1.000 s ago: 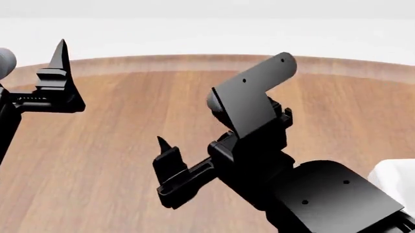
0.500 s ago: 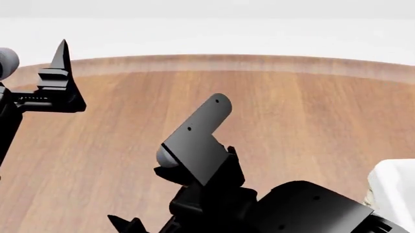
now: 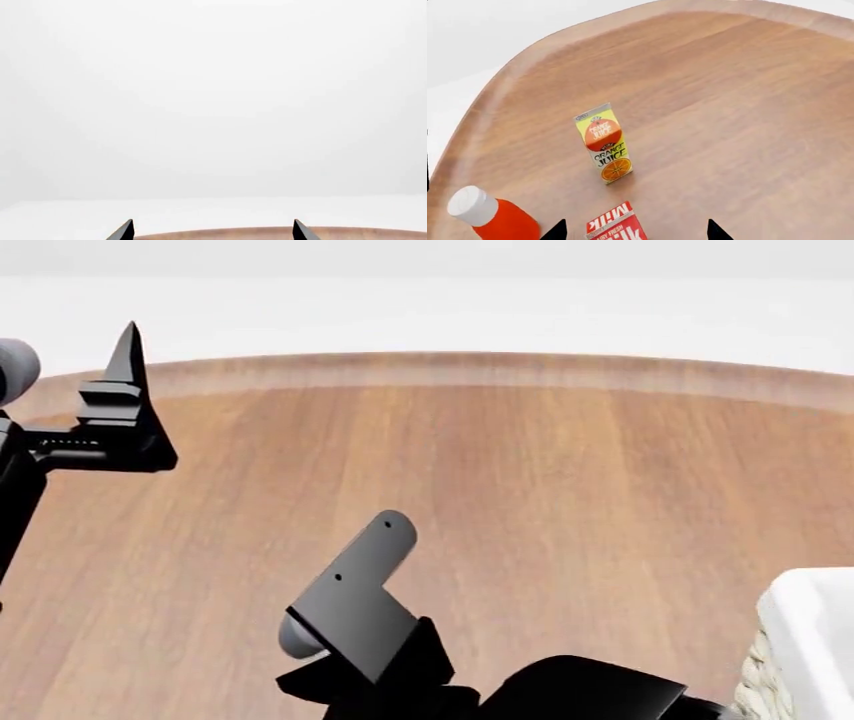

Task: Pick the milk and place it in the basket.

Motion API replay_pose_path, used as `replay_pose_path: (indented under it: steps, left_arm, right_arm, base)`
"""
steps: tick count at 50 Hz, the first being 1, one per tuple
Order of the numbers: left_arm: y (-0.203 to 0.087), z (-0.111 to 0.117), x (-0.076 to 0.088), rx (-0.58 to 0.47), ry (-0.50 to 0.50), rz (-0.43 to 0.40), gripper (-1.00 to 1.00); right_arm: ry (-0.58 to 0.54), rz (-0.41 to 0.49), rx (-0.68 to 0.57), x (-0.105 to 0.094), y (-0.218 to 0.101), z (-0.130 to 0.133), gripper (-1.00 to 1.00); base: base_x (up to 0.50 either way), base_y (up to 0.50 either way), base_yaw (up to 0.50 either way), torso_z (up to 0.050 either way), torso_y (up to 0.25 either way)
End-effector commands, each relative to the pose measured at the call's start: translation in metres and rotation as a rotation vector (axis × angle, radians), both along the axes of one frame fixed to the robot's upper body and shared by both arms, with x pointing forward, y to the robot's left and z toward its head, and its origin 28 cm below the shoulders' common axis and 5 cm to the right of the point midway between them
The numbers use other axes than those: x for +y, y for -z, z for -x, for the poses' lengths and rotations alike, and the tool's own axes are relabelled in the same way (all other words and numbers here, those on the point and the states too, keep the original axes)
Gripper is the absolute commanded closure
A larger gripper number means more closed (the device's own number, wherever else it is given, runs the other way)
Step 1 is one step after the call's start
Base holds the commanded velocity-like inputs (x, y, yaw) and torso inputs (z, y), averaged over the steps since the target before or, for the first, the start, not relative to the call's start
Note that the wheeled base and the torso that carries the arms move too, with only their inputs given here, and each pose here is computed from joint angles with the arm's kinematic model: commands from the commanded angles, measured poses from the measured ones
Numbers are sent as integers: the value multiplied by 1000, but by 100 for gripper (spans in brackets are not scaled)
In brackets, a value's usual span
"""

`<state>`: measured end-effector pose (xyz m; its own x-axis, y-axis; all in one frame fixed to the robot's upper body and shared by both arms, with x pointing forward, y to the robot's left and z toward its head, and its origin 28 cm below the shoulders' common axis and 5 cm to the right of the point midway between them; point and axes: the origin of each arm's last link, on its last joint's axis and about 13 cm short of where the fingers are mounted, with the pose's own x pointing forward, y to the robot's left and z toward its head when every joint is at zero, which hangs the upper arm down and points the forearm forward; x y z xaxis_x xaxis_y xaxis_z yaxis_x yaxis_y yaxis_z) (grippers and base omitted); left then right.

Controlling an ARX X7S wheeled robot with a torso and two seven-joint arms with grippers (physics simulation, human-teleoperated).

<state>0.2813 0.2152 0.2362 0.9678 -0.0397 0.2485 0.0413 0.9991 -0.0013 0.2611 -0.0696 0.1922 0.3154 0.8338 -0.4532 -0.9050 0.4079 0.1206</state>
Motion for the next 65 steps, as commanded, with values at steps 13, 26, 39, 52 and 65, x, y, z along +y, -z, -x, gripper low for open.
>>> replay_pose_path:
  steps: [13,26,39,52,65]
  left_arm:
    - [-1,0,0,-2,1,4,-100]
    - [0,-1,0,2,0,2,-100]
    - [2,-1,-2,5,6,-2,-100]
    - [3,-2,-2,8,9,-2,-100]
    - [3,-2,-4,8,16,0,-100]
  right_arm:
    - [-1,45,132,3,36,-13,-100]
    - [-28,65,177,10,52,-24,-100]
    - [-96,107,197,23,58,-34,-100]
    - [-157,122,225,35,68,-40,-100]
    - [-210,133,269,45,80,-39,-100]
  base:
    - [0,0,0,0,0]
    - [0,0,0,0,0]
    - [0,0,0,0,0]
    - [0,0,0,0,0]
    - [0,0,0,0,0]
